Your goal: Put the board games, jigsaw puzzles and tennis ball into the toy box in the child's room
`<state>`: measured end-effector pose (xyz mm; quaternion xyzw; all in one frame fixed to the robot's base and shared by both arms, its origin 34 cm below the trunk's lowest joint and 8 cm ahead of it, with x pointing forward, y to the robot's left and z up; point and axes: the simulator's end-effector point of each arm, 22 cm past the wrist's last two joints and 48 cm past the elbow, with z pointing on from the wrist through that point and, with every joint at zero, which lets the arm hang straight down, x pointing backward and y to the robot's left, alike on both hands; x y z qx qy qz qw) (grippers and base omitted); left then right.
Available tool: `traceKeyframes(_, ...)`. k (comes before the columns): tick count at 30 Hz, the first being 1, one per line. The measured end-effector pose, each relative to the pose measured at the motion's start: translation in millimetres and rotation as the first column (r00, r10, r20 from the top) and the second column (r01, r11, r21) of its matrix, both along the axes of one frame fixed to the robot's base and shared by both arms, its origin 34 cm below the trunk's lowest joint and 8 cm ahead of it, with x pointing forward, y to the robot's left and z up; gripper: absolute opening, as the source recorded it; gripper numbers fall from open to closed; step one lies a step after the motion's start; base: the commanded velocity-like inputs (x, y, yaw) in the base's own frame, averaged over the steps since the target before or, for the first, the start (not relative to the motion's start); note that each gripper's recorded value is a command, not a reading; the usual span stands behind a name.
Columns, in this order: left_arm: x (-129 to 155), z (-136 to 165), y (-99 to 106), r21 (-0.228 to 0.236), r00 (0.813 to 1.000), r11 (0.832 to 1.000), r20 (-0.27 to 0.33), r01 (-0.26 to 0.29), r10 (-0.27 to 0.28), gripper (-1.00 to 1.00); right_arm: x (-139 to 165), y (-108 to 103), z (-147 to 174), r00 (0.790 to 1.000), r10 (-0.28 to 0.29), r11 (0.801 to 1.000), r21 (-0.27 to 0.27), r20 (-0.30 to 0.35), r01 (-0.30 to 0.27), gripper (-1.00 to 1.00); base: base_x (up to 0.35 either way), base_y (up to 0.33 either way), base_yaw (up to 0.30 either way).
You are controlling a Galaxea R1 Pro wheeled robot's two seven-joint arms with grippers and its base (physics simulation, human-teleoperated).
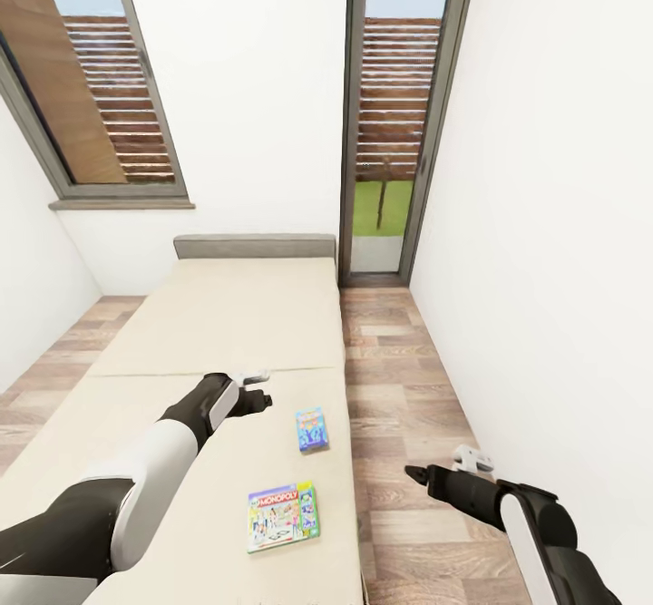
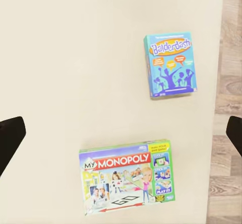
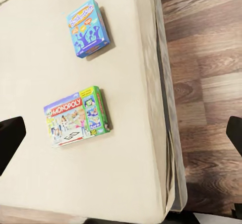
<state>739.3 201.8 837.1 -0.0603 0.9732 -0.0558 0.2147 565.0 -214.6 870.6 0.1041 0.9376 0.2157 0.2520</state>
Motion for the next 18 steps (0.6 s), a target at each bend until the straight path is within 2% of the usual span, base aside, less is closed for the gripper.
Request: traceKeyframes(18,-5,-18,-5,-0.006,1.000,1.000,-0.027,0.003,-0.003,1.00,-3,1,-11,1.000,0.006,1.000,0.018,-0.020,-0.005,1.00,0.000,0.000,0.000)
